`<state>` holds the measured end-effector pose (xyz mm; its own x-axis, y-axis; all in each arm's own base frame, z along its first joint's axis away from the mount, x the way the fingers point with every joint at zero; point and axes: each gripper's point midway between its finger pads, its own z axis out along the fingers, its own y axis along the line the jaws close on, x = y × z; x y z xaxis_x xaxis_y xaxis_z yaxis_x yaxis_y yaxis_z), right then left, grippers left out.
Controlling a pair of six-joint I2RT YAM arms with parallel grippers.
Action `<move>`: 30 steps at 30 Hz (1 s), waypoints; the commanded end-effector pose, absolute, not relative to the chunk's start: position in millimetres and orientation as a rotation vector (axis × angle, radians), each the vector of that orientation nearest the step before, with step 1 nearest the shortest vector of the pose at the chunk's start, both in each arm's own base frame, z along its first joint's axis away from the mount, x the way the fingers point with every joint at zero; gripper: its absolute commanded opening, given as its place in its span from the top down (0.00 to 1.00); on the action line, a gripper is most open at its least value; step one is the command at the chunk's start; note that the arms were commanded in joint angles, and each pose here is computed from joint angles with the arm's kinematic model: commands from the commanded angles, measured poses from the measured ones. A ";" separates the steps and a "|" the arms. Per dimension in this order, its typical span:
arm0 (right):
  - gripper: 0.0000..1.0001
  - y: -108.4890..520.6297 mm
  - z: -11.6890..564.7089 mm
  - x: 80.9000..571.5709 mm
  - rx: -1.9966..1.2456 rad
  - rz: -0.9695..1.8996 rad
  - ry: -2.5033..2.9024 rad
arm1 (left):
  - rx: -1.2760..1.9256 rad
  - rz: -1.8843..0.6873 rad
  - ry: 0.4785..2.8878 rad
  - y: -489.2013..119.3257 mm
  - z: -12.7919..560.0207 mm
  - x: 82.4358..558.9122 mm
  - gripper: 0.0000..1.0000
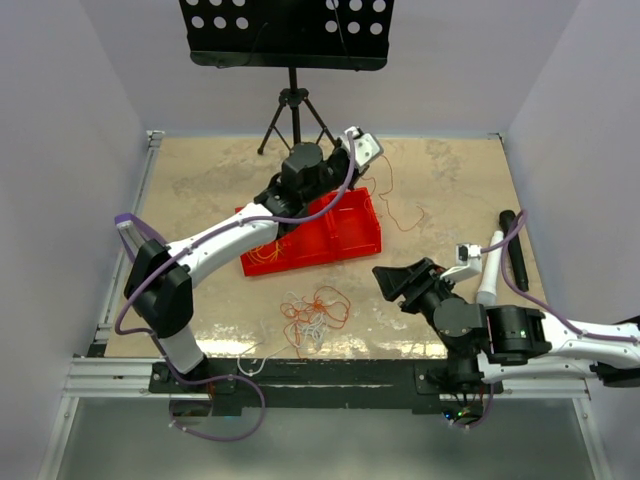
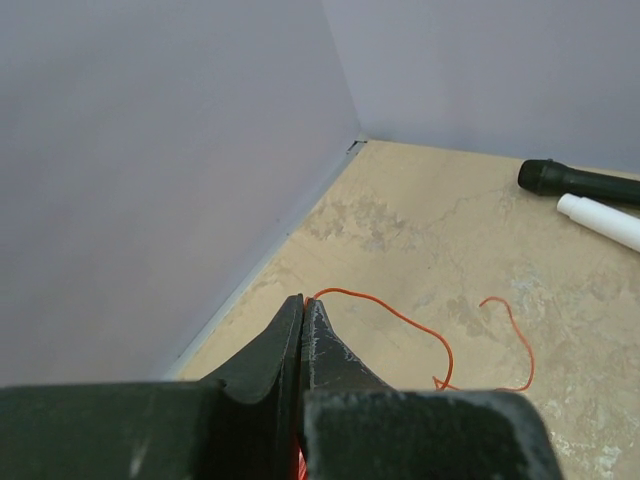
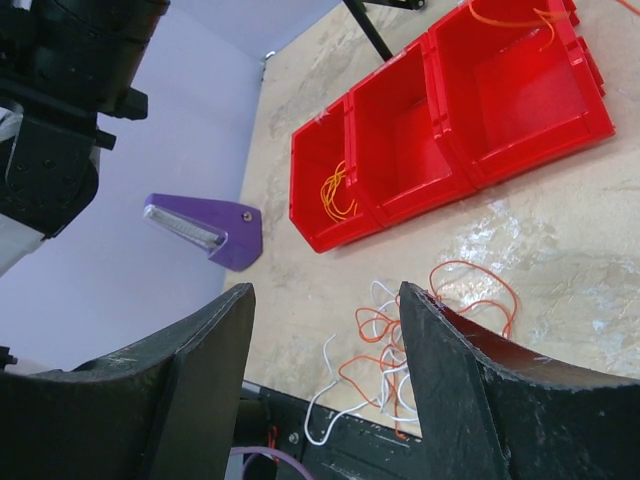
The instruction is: Untangle the cables
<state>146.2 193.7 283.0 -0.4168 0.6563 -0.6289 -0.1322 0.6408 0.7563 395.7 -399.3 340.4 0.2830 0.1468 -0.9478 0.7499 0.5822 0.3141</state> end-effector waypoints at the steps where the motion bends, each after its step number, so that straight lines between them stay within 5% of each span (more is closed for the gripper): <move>1: 0.36 184.5 287.8 149.8 0.479 0.937 1.764 | 0.860 -0.421 1.231 -384.1 346.4 399.1 1.00; 30: 0.36 198.1 271.7 147.0 0.448 0.911 1.812 | 0.769 -0.390 1.226 -312.0 351.9 386.6 1.00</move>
<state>145.3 197.4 270.5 -0.4289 0.6390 -0.6386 -0.1199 0.6603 0.7413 396.5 -317.4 342.6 0.2818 0.1617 -0.9457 0.6501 0.6928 0.3122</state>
